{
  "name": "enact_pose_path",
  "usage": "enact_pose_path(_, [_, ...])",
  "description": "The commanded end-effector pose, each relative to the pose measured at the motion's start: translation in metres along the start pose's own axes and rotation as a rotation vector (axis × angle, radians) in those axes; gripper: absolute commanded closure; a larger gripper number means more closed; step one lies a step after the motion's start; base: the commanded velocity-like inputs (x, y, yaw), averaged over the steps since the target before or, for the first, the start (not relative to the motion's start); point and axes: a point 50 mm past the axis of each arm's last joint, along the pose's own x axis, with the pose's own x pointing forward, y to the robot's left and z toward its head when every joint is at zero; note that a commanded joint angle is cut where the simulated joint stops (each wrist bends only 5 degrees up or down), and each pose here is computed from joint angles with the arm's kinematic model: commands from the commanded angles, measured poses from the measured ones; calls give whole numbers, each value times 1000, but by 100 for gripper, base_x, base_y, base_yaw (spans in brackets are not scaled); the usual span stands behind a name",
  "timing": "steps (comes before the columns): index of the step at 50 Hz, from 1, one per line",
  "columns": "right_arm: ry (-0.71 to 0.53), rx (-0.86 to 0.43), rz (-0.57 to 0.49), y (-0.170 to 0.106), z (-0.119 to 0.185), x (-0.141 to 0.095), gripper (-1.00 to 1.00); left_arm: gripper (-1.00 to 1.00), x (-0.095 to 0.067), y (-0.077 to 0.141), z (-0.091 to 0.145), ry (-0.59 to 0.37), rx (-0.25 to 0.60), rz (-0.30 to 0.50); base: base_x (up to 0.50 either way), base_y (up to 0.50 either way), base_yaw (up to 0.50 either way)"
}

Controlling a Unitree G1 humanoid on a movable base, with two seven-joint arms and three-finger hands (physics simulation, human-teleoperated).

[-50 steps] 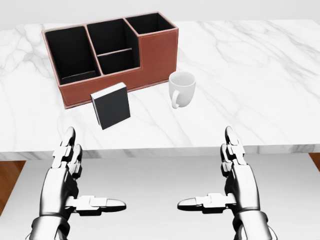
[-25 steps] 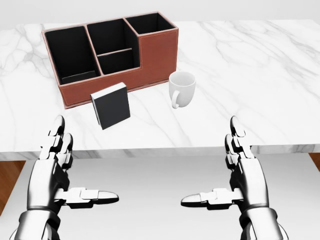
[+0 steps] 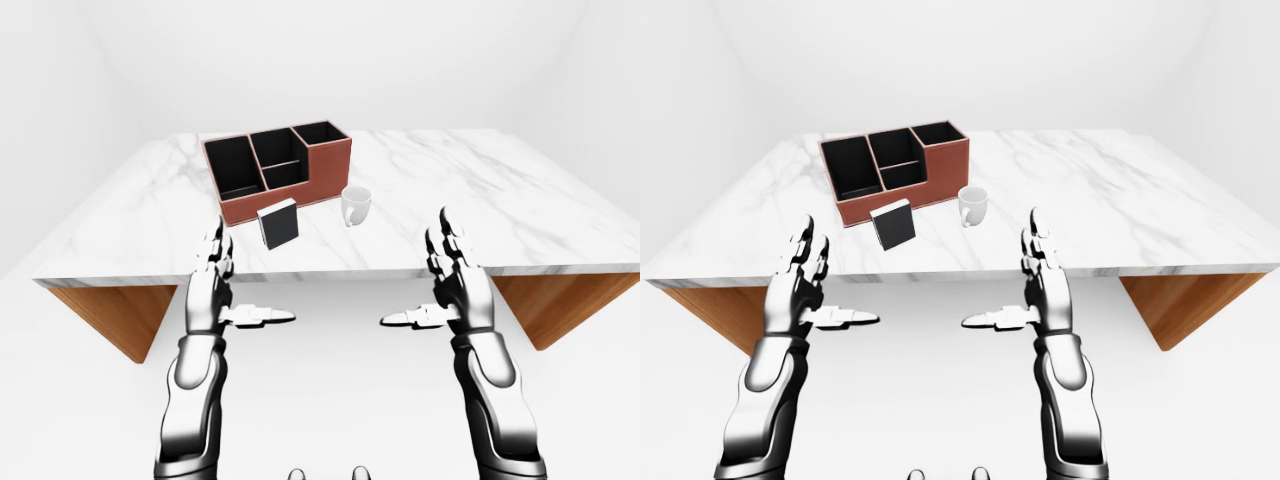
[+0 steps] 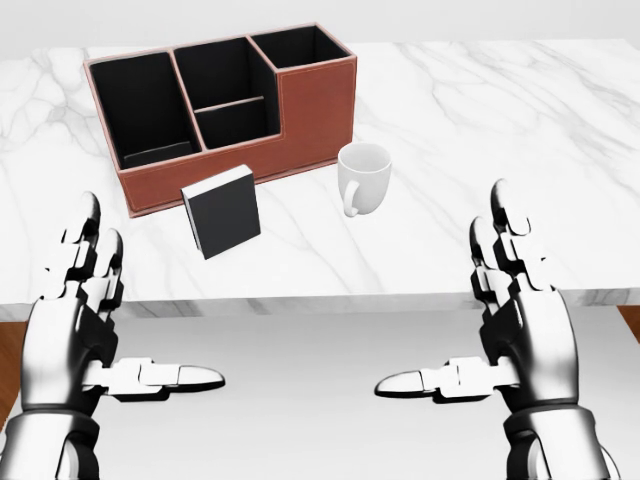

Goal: Pick up the book and place it in the front compartment of the caddy.

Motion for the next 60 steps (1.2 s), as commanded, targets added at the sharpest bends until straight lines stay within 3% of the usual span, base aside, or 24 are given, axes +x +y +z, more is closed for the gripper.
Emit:
enact_pose_path(1, [-100, 8, 39, 2, 24, -5, -100, -100, -1, 2, 16, -69, 1, 0, 0, 0, 0])
enact_pose_path(12, [-153, 48, 16, -2, 35, -6, -100, -100, -2, 1, 22, -92, 1, -5, 0, 34, 0])
enact_pose_path(42, [-123, 8, 8, -1, 29, -5, -100, -100, -4, 0, 23, -95, -4, -11, 0, 49, 0])
enact_pose_path(50, [-93, -52, -1, 2, 23, -2, -100, -100, -3, 0, 21, -88, -4, -11, 0, 0, 0])
enact_pose_path(52, [-125, 0, 0, -1, 29, -4, -100, -100, -2, 0, 19, -82, -5, -9, 0, 0, 0])
enact_pose_path(60, [-132, 8, -4, -2, 31, -4, -100, -100, -2, 0, 19, -83, -5, -10, 44, 0, 0])
